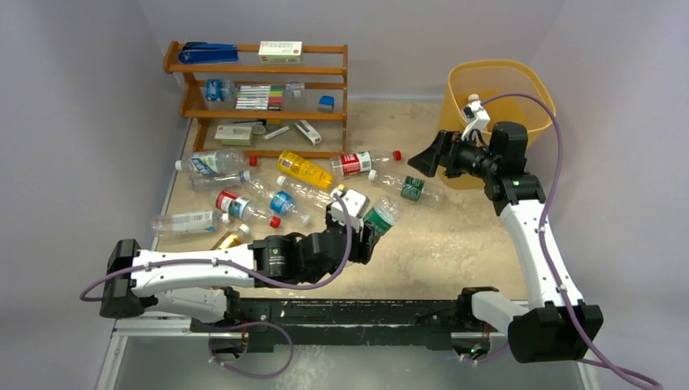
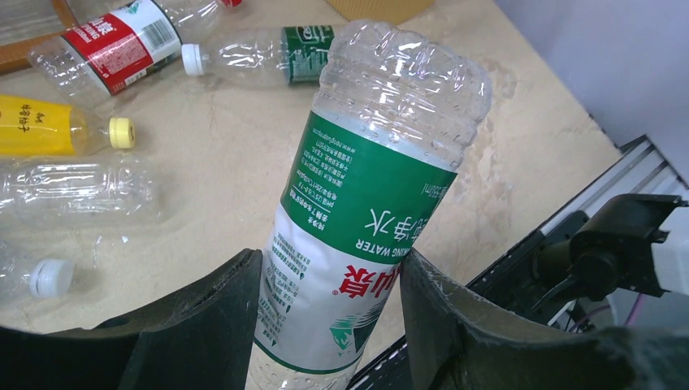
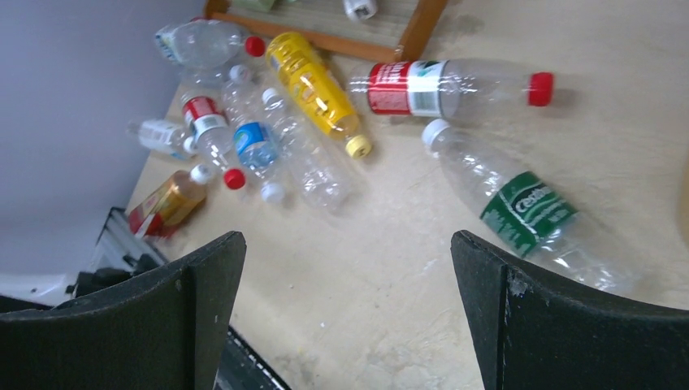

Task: Put the plastic bottles in the bin
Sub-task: Pick up the plastic bottle at the center of the board.

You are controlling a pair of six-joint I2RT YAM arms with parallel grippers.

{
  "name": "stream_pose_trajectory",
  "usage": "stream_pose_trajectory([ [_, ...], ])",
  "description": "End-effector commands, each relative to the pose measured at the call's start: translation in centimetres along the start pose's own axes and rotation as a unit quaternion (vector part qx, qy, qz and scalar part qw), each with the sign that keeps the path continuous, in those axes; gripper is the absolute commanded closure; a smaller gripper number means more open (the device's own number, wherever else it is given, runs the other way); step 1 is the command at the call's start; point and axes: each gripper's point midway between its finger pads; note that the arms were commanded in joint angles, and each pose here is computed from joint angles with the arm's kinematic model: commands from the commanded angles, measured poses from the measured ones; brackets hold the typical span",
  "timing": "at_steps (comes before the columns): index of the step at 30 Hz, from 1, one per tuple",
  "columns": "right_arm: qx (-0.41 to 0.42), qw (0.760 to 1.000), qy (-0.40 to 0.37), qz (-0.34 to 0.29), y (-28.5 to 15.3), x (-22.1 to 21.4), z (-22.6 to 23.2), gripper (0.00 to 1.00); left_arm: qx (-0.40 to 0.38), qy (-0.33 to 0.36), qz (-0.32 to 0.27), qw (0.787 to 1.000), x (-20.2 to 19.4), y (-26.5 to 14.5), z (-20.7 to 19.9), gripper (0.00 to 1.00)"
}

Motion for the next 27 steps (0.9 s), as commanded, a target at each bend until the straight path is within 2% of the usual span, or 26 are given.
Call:
stream_pose_trajectory([
  [1,0.091,0.996,-0.003,-0.002,-0.4,-0.1,3.8,0.0,-0.005,-0.034,-0.061,0.998,2.7,-0.5,0.2,0.44],
  [12,0.186,0.982,0.004,0.038,-0.4,-2.6,8.6,0.0,0.002,-0.051,-0.081,0.995,3.2,-0.7,0.8,0.44],
  [27,0.217,0.973,0.007,0.073,-0.4,-6.0,11.9,0.0,0.024,-0.07,-0.112,0.991,4.0,-1.5,2.3,0.44],
])
Point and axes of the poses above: each gripper's point midway between its finger pads, its own y axis out along the fingers, its own z axis along the line the jaws close on, x = y × z, and after that the axes turned 5 degrees about y, right-handed
